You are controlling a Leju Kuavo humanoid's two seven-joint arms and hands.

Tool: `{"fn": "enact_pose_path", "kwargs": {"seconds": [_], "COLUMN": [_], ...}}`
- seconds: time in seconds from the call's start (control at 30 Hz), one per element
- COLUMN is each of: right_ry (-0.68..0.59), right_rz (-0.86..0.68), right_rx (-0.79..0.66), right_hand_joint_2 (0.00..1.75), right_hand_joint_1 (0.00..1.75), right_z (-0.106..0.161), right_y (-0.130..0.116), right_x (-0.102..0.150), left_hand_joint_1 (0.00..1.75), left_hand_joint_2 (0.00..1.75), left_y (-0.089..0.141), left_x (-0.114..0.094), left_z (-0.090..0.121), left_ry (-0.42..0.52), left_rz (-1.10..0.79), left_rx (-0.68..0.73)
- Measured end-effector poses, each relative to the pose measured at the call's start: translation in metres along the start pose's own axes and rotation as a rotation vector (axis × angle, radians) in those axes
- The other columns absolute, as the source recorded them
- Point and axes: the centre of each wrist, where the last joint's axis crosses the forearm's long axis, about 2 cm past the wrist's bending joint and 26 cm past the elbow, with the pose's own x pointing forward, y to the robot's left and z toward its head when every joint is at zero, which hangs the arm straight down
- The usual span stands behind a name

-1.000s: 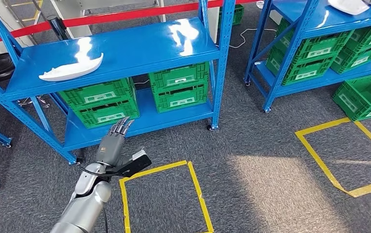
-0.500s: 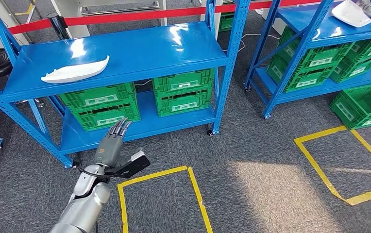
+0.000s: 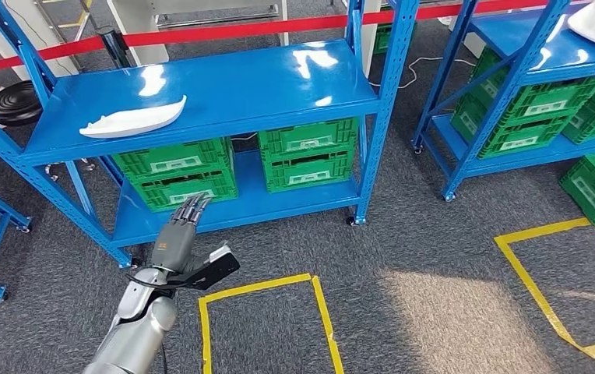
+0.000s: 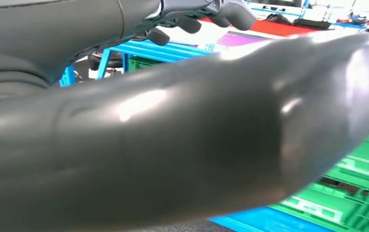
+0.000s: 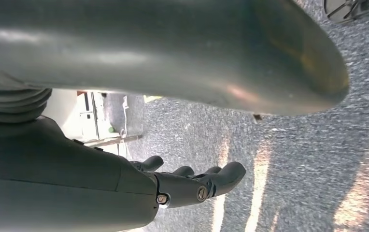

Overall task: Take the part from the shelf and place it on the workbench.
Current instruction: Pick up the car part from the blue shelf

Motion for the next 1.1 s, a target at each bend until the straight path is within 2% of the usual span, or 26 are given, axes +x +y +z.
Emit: {"fn": "enact_pose_path", "kwargs": {"seconds": [1.1], "right_ry": [-0.010], "right_rz": [-0.008], "right_rx": [0.069], "right_hand_joint_2": [0.00], "right_hand_joint_1": [0.00], "right_z": [-0.0006], "right_y": [0.0009], "right_x": [-0.0012], "left_hand_joint_1": [0.00], "left_hand_joint_2": [0.00], "left_y": [-0.0043], "left_x": [-0.0035], "left_z": [0.0034], "left_ry": [0.007], "left_rz": [0.010], "left_rx": [0.002]}}
